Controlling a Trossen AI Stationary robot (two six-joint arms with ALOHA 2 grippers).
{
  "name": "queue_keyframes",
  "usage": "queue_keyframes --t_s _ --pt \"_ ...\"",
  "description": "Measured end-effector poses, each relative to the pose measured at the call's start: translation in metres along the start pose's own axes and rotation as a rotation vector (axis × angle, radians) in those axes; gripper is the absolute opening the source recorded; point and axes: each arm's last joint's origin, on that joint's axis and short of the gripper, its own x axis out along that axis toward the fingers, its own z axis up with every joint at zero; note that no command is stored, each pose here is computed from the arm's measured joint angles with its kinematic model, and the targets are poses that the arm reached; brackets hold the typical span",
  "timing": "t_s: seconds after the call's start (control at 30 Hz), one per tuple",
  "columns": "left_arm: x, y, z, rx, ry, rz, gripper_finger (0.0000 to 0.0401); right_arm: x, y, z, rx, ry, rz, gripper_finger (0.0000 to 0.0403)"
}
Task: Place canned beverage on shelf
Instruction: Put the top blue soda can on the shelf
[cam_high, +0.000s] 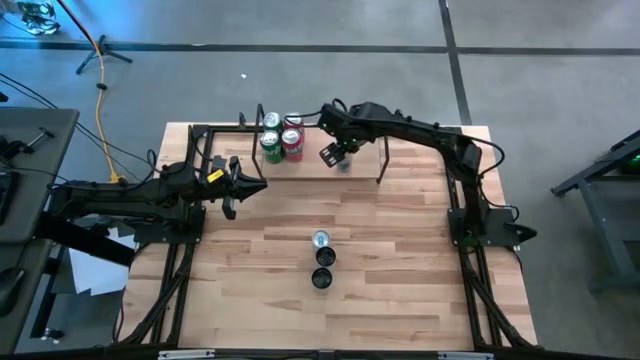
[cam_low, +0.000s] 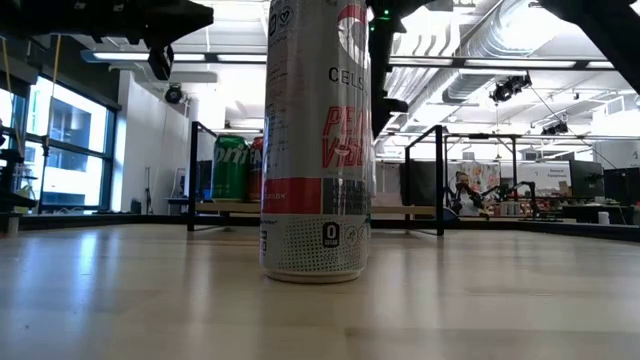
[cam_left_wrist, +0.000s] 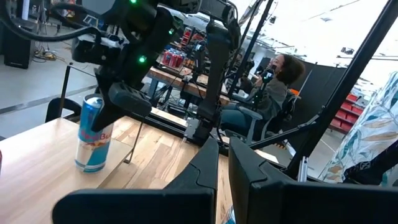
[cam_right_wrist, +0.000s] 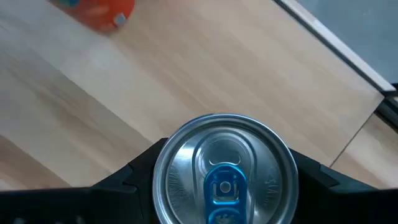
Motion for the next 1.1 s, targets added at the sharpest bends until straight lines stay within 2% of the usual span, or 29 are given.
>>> queue_keyframes --t_s 0.23,0.4,0.5,0.9,1.1 --pt "0.000 0.000 0.000 0.000 0.003 0.002 0.0000 0.000 -0.001 0.002 0.035 -0.011 0.014 0.0219" --pt "0.000 0.000 0.000 0.000 0.003 0.001 0.0000 0.000 -0.001 0.002 0.036 -0.002 0.036 0.0276" --pt "0.000 0.000 0.000 0.000 0.004 0.001 0.0000 0.000 -0.001 0.002 0.035 0.001 0.034 0.0293" --pt "0.000 0.000 0.000 0.000 0.005 0.002 0.0000 -0.002 -0.005 0.003 -0.025 -0.006 0.030 0.0301" --pt "0.000 0.000 -0.001 0.000 0.006 0.002 0.0000 -0.020 -0.016 0.006 -0.040 -0.047 0.049 0.0301"
